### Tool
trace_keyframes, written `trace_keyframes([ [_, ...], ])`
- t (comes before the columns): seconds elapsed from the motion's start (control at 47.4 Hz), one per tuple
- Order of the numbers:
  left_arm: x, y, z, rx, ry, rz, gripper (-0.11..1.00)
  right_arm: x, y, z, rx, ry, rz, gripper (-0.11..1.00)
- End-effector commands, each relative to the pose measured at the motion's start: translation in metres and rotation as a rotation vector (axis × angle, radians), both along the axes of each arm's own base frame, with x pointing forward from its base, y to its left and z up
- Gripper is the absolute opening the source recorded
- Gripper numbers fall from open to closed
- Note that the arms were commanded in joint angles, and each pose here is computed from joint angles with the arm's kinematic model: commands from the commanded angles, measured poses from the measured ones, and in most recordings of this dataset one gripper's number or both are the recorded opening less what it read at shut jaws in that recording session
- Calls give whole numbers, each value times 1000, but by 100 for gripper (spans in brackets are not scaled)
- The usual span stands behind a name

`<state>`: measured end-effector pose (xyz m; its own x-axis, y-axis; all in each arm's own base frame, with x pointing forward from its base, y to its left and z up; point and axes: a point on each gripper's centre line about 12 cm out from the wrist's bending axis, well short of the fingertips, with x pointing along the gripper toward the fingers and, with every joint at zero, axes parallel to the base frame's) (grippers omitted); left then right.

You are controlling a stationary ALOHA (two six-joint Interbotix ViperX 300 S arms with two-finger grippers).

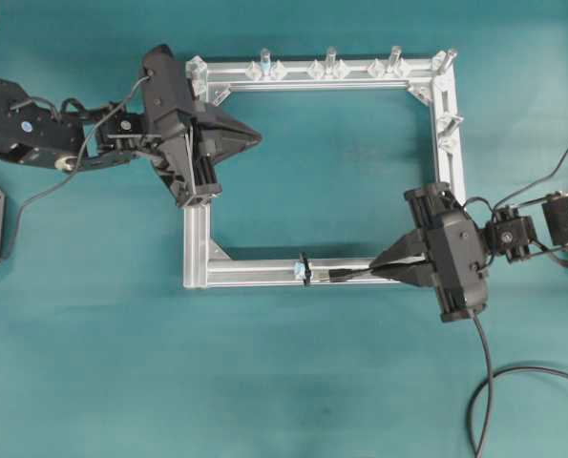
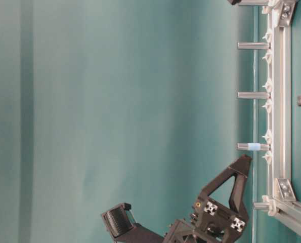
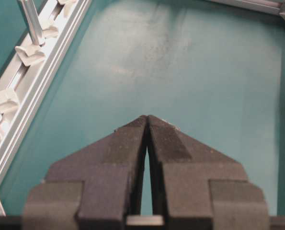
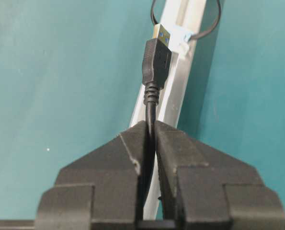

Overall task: Insert the wire through the string loop located in the center.
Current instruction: 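Carry the plug left along the bottom rail toward the zip-tie loop, then push the USB plug through the black zip-tie loop with the right gripper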

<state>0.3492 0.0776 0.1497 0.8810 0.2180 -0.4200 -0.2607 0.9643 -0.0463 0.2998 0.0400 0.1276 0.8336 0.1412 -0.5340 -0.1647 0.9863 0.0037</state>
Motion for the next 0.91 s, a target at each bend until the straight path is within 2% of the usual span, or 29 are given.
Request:
trace_keyframes([
  [0.0,3,-1,12,3,-39,-2,0,1,-2,7,9,-21,-13,7],
  [0.506,3,-1,13,4,-40,-2,0,1,-9,6,52,-14,-83,7],
  [0.886,4,-1,13,4,-42,-2,0,1,-9,7,52,-18,-83,7],
])
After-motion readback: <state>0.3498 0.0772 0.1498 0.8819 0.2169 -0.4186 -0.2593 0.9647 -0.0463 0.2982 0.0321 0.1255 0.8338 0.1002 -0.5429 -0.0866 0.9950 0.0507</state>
